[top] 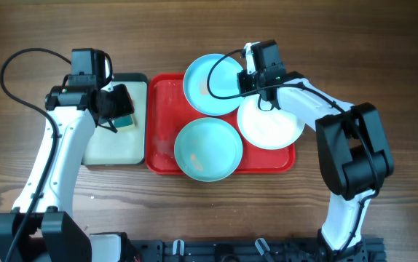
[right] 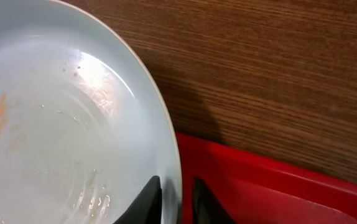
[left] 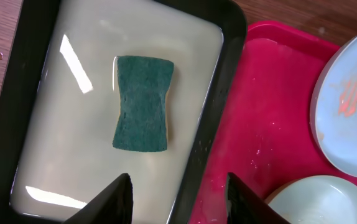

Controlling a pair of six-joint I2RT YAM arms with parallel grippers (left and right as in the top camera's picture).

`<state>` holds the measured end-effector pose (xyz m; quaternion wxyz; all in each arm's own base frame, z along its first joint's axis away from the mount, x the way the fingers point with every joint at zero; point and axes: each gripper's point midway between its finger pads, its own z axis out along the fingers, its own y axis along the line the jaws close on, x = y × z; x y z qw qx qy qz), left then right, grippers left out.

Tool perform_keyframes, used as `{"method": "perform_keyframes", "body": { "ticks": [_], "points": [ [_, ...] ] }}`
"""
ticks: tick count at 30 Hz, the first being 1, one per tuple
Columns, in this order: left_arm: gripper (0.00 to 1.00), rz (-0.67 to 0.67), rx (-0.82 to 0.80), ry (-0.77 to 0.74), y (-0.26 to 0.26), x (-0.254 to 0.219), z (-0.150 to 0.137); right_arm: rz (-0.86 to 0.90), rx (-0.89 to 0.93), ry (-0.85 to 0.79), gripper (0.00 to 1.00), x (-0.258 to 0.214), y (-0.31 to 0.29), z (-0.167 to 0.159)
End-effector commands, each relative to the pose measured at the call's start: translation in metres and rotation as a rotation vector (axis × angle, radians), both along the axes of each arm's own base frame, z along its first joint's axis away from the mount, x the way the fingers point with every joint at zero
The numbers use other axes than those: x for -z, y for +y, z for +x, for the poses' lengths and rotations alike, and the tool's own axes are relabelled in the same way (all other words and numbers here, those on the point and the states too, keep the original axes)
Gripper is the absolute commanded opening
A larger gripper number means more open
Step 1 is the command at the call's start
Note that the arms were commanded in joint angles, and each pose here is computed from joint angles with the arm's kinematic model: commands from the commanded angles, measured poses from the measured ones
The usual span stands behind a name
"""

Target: Clean dirty plates on tray and stack at the side

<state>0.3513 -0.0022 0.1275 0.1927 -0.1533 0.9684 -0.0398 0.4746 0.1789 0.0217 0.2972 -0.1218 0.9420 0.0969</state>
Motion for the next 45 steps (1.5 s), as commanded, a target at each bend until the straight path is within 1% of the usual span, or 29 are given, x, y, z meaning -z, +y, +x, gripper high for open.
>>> {"method": "perform_keyframes", "body": {
  "ticks": [1,5,7,14,17,22,27,29,36,39,45],
  "points": [
    [0.43,0.009,-0.019,-0.009,0.005,-0.003,0.004,0.009,0.002,-0.052,0.22,-0.02,0.003,0.008],
    [0.4,0.01,-0.019,-0.009,0.005,-0.003,0.004,0.007,-0.004,-0.064,0.21,-0.026,0.003,0.009],
    [0.4,0.01,-0.019,-0.008,0.005,-0.003,0.004,0.004,-0.011,-0.067,0.14,-0.027,0.003,0.009],
    [0.4,0.01,-0.019,-0.007,0.005,-0.003,0.004,0.002,-0.014,-0.072,0.05,-0.027,0.003,0.009],
    [0.4,0.011,-0.019,-0.008,0.005,-0.003,0.004,0.003,-0.014,-0.073,0.05,-0.028,0.003,0.01],
    [0.41,0.089,-0.051,-0.003,0.019,-0.003,0.002,0.003,-0.014,-0.071,0.04,-0.027,0.003,0.009],
    [0.4,0.095,-0.038,0.005,0.019,0.001,0.0,0.005,-0.013,-0.075,0.04,-0.034,0.003,0.008],
    [0.36,0.095,-0.038,0.005,0.019,0.005,0.0,0.005,-0.014,-0.074,0.04,-0.034,0.003,0.008],
    [0.33,0.096,-0.039,-0.016,0.019,0.034,-0.001,0.005,-0.014,-0.075,0.04,-0.034,0.003,0.008],
    [0.32,0.121,-0.051,-0.019,0.024,0.046,-0.003,0.005,-0.014,-0.075,0.04,-0.034,0.003,0.008],
    [0.31,0.145,-0.043,-0.016,0.03,0.069,0.01,0.005,-0.014,-0.074,0.04,-0.034,0.003,0.008]
  ]
}}
